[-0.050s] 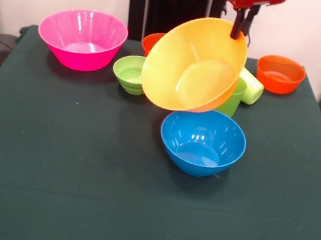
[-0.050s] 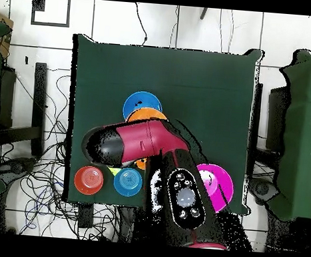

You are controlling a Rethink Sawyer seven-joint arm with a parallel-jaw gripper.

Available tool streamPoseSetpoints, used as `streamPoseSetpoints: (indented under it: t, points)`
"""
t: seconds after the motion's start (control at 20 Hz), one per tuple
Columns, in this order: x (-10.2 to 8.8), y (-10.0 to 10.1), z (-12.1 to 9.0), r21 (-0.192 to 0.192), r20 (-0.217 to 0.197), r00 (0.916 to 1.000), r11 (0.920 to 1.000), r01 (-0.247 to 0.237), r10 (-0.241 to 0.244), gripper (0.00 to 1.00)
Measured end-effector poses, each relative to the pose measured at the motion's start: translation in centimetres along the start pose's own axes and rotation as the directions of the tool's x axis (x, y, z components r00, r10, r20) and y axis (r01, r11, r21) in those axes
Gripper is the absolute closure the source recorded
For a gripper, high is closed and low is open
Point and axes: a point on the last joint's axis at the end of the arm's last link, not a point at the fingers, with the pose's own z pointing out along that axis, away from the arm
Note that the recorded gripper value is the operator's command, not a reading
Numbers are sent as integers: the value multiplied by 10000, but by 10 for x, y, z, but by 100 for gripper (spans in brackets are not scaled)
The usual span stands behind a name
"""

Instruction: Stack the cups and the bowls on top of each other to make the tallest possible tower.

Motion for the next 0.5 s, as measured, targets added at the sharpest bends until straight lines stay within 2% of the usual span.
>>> streamPoseSetpoints:
  t: [0.1,0.5]
  points:
    - [-12,-2,3,-4,112,9999,10000,-1,1,100]
    - [-40,-20,17,-120,347,9991,9996,-247,251,100]
